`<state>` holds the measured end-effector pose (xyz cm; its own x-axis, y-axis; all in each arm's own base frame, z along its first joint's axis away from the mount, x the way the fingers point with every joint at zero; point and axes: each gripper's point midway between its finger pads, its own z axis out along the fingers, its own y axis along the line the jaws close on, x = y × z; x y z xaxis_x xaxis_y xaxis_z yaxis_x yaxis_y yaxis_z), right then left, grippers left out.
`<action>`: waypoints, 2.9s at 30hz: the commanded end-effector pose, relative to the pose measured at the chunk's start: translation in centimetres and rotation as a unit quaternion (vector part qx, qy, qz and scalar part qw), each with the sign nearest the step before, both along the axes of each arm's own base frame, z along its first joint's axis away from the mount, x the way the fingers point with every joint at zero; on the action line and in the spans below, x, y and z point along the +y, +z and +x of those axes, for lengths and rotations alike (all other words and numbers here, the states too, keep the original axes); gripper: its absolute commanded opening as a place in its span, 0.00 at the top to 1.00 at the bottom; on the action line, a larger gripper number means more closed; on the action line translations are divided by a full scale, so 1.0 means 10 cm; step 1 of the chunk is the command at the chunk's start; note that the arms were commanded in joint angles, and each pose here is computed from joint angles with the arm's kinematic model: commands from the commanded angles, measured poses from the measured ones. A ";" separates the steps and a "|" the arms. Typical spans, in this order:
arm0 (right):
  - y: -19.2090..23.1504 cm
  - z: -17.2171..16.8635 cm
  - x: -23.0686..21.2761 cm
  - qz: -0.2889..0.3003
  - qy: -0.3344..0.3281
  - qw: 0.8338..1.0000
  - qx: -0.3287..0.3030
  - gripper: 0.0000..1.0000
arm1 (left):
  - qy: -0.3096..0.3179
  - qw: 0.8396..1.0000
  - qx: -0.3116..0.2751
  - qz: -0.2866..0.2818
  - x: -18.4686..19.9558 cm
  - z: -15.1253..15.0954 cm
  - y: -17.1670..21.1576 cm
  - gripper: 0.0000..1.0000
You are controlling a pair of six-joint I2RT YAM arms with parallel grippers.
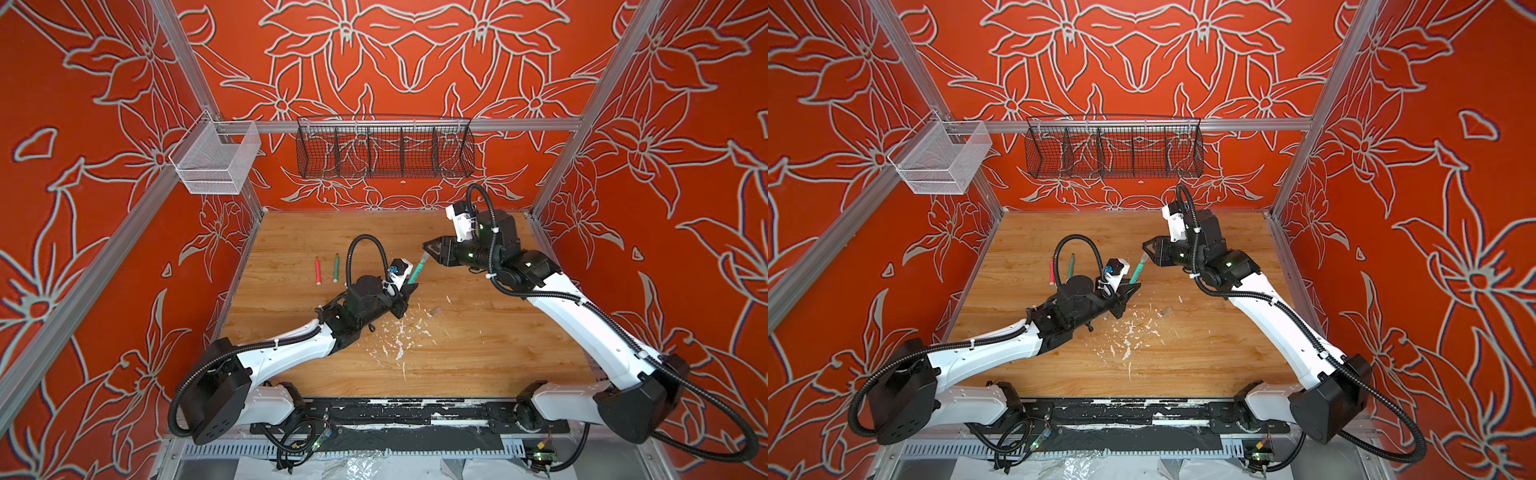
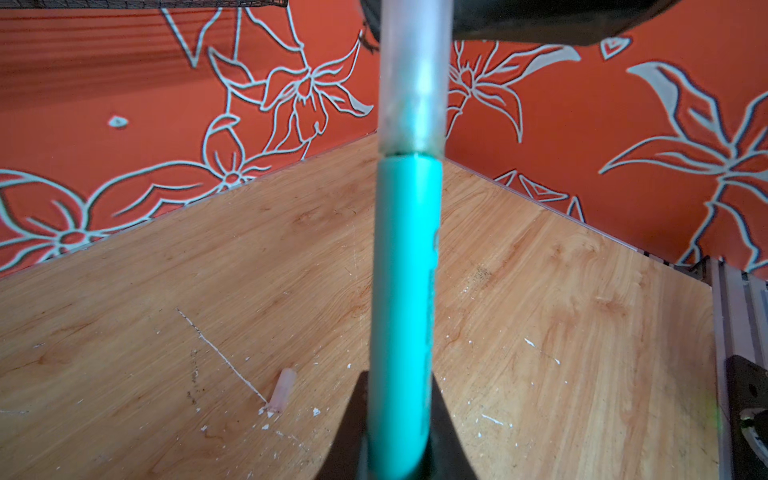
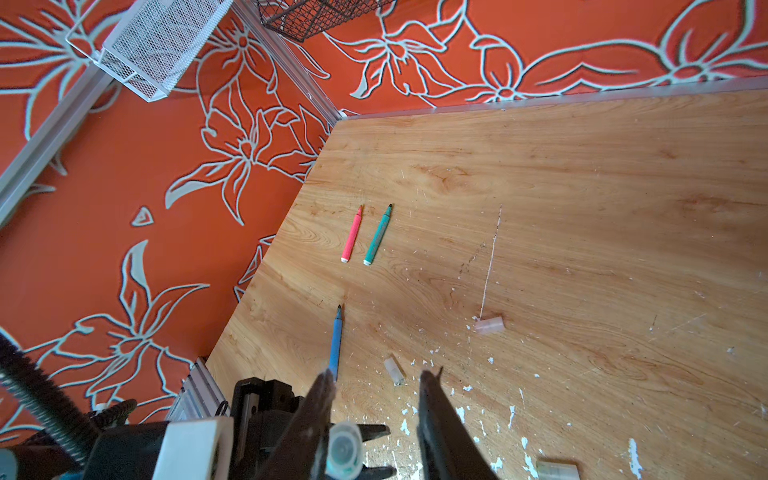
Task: Insert the pens into the pen caps
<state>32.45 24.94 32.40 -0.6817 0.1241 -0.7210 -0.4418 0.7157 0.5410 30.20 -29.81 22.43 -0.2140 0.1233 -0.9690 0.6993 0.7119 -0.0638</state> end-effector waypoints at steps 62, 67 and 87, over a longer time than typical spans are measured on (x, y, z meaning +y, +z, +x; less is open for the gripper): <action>0.56 -0.02 -0.29 0.037 -0.061 0.996 -0.055 0.54 | -0.038 0.997 0.009 -0.061 -0.12 0.00 0.48 1.00; 0.54 0.06 -0.39 0.029 -0.081 0.995 -0.044 0.56 | -0.040 0.997 0.009 -0.062 -0.12 -0.01 0.49 1.00; 0.11 -0.07 -0.16 0.030 -0.007 0.999 0.022 0.61 | -0.035 0.997 0.010 -0.061 -0.11 0.01 0.46 1.00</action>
<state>32.83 22.80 34.83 -0.6712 0.2205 -0.7077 -0.3905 0.7063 0.5905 30.21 -31.11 25.51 -0.2650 0.0578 -0.9625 0.7405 0.6516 -0.1648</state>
